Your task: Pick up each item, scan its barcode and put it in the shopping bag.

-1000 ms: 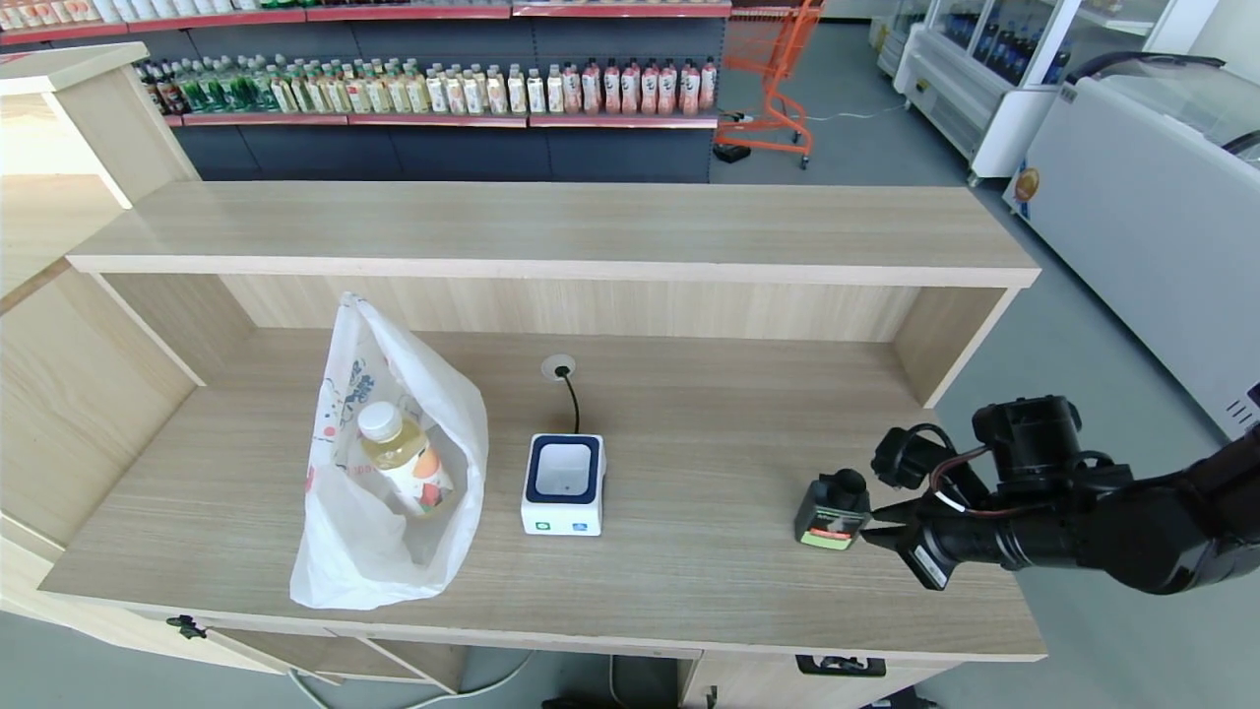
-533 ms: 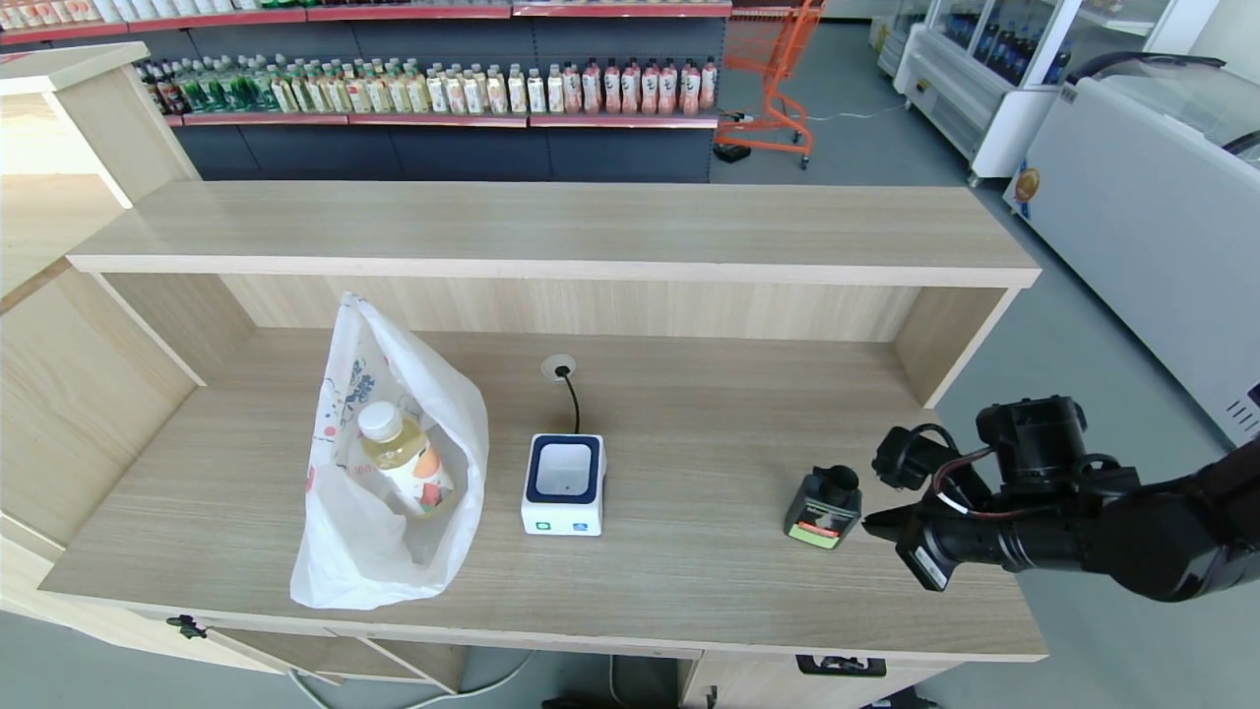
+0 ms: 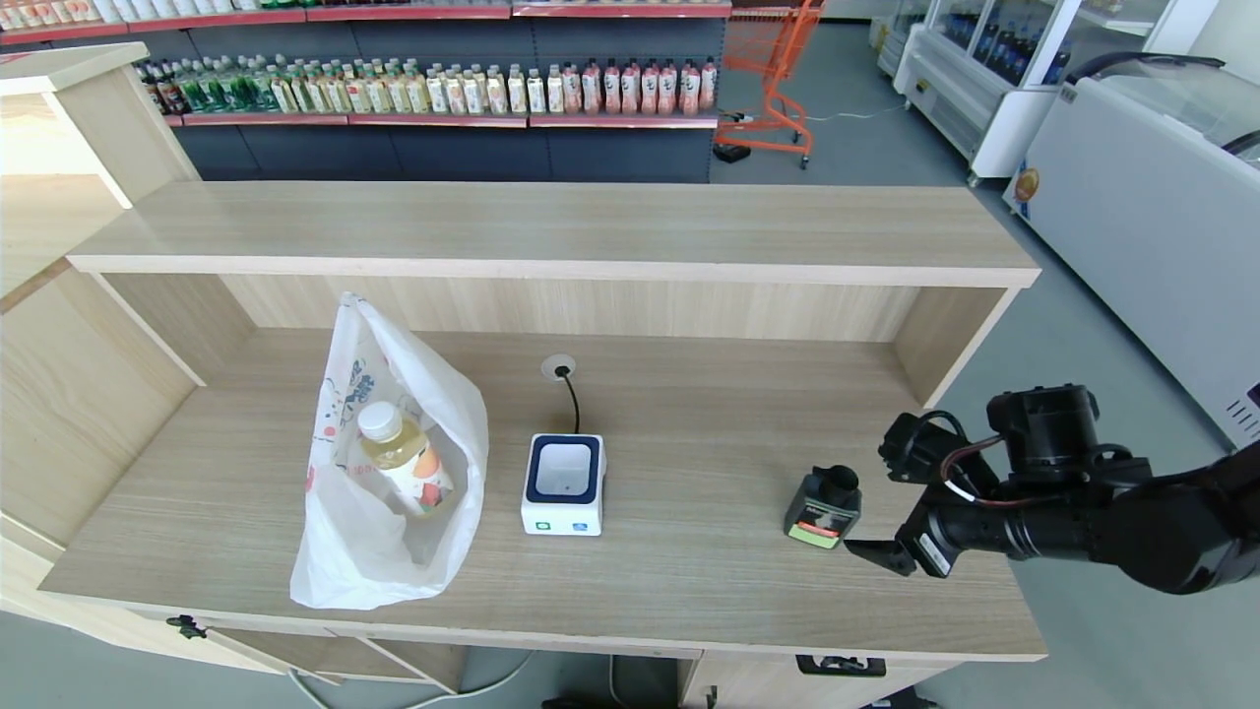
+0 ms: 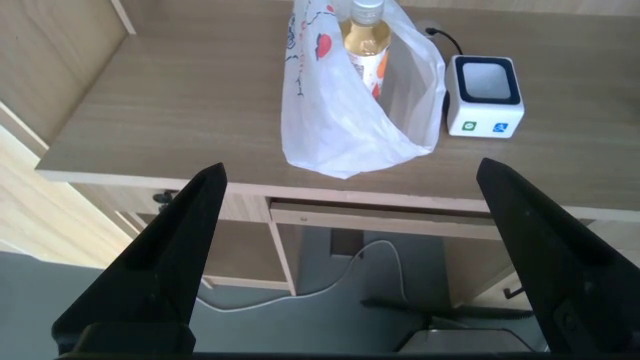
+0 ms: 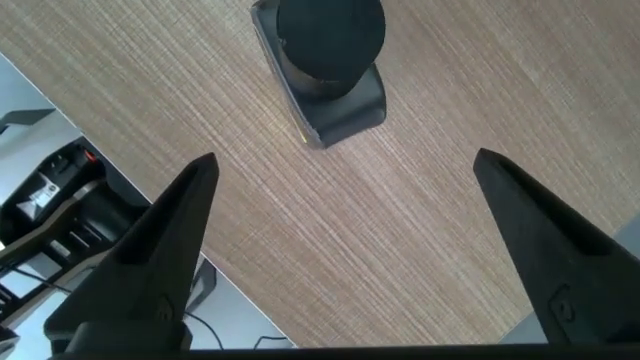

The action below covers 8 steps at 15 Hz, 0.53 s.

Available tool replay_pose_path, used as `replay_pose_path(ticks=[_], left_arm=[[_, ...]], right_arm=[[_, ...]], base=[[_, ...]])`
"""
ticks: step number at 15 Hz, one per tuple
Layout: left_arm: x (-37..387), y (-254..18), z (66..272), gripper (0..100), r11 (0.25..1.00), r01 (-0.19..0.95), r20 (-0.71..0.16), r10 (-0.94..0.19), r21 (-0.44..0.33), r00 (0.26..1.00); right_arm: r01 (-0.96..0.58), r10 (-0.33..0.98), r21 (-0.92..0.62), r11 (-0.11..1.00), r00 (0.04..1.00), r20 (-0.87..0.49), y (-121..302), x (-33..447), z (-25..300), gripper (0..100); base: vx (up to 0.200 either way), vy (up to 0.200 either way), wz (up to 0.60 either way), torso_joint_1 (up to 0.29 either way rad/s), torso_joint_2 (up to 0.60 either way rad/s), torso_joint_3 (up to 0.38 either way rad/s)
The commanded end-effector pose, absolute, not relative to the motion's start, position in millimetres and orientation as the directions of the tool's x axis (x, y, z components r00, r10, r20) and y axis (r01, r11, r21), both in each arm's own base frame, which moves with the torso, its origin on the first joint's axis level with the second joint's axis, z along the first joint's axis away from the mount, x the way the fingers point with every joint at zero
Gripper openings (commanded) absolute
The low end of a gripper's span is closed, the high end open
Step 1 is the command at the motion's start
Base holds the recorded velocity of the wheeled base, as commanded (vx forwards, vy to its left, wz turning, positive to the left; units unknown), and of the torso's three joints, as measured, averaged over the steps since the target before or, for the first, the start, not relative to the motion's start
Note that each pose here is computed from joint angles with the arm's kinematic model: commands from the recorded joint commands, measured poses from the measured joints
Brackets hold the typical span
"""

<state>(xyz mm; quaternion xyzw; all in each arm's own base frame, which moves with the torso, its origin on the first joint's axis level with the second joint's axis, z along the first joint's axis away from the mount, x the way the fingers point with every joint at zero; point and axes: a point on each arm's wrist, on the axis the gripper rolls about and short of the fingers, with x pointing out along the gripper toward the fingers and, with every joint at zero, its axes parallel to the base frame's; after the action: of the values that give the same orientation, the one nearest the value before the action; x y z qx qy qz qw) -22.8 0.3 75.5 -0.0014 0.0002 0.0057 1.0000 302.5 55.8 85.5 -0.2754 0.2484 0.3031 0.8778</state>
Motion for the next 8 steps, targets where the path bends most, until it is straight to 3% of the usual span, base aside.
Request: replay_pose_path(ticks=[1,8], left_arm=[[-23,0,75,100,1.000,-0.012,0.000,0.012,-0.003,1.000],[-23,0,75,100,1.000,-0.012,0.000,0.012,-0.003,1.000]], right_arm=[[-0.697,0.414,-0.316,0.644,0.665,-0.621,68,318,69,100],[-0.720,0.474,-0.330,0.610,0.666,-0.576,98,346,43,100]], base=[[0.000,0.000,0.00,0.000,0.00,0.000],[0.000,0.000,0.00,0.000,0.00,0.000]])
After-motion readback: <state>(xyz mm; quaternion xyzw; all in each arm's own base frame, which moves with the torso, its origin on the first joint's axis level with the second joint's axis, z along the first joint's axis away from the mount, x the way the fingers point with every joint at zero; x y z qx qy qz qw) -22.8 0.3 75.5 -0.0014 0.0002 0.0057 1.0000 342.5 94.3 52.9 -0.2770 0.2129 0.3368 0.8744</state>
